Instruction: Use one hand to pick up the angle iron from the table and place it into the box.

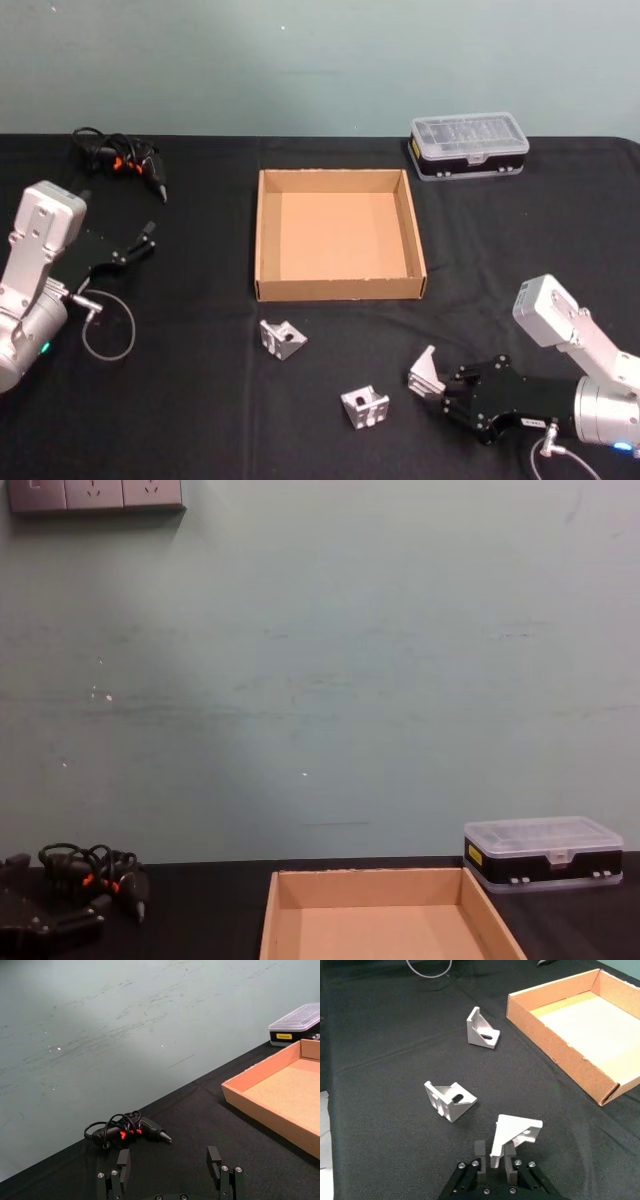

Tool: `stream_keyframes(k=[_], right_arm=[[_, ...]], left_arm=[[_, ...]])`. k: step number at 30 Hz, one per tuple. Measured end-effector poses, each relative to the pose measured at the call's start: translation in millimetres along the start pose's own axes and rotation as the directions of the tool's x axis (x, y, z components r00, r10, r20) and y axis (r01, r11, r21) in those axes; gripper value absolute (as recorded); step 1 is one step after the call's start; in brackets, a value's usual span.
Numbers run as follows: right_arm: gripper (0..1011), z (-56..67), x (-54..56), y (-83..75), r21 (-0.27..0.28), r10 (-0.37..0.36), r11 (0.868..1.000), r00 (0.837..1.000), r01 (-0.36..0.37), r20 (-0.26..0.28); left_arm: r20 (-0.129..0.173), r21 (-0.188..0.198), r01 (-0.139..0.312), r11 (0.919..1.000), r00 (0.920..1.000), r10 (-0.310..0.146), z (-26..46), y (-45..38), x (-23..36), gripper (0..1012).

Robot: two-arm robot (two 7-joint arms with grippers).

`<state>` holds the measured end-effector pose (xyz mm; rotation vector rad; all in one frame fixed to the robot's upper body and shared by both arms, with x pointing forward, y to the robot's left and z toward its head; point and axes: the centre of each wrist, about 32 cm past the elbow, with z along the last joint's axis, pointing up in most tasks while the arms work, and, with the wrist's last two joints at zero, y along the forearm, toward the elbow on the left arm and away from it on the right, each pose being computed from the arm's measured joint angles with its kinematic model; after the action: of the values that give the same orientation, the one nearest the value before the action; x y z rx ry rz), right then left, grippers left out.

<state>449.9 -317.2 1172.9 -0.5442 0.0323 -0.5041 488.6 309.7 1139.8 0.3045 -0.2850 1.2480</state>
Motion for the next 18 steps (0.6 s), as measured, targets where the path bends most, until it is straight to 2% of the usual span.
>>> stream_keyframes(k=[7,18], right_arm=[[56,-0.8,-0.3,0.6,0.003,0.000,1.000,1.000,0.000,-0.001],[56,2.8,-1.6,-2.0,0.023,-0.010,1.000,1.000,0.010,0.005]], left_arm=[[0.000,0.000,0.000,1.0000,1.0000,0.000,0.0,0.0,0.0,1000],[0.000,0.000,0.000,1.0000,1.0000,0.000,0.0,0.0,0.0,1000]])
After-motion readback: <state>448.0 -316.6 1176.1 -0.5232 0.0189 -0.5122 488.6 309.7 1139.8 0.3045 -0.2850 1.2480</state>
